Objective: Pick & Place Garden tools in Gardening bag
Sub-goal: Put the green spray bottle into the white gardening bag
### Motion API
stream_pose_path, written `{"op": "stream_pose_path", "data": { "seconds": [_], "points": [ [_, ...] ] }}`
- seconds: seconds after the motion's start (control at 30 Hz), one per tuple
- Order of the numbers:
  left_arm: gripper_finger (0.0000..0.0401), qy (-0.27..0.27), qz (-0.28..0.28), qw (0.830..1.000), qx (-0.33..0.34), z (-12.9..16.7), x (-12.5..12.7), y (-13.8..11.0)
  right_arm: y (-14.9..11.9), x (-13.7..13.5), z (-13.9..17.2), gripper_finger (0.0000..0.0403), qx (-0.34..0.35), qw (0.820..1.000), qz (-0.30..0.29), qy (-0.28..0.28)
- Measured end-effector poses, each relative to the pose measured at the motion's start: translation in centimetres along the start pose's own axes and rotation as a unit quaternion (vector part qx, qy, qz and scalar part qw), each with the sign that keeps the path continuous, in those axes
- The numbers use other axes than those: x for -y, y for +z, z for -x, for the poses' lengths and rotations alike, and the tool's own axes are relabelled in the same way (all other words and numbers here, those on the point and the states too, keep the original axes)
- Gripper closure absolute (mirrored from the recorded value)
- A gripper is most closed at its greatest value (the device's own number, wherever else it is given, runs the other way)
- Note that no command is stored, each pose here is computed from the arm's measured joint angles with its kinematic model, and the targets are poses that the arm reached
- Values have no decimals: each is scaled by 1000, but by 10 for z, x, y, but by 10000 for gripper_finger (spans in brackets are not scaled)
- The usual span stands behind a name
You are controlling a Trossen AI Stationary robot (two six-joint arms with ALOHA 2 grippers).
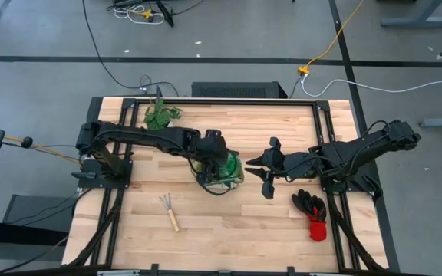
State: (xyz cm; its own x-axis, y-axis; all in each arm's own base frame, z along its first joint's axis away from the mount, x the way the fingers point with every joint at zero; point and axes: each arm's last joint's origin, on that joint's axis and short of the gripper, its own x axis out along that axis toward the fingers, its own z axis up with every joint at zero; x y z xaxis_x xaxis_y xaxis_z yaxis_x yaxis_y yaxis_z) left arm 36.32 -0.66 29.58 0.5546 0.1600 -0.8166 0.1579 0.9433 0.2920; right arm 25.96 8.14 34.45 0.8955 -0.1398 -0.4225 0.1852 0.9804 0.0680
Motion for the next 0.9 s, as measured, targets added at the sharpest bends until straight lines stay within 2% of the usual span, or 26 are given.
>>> {"op": "stream_pose_path", "data": {
  "seconds": [0.17,0.3,0.53,0.9],
  "points": [
    [208,1,-12,1000,4,-19,6,-10,0,0,0,309,0,1000,0,0],
    [216,3,-11,1000,10,-20,7,-10,0,0,0,309,0,1000,0,0],
    [224,-32,5,996,81,-25,7,2,0,0,0,309,0,1000,0,0],
    [225,-39,-3,999,14,-79,10,-8,-2,1,0,309,-10,1000,-3,-3]
  ]
}}
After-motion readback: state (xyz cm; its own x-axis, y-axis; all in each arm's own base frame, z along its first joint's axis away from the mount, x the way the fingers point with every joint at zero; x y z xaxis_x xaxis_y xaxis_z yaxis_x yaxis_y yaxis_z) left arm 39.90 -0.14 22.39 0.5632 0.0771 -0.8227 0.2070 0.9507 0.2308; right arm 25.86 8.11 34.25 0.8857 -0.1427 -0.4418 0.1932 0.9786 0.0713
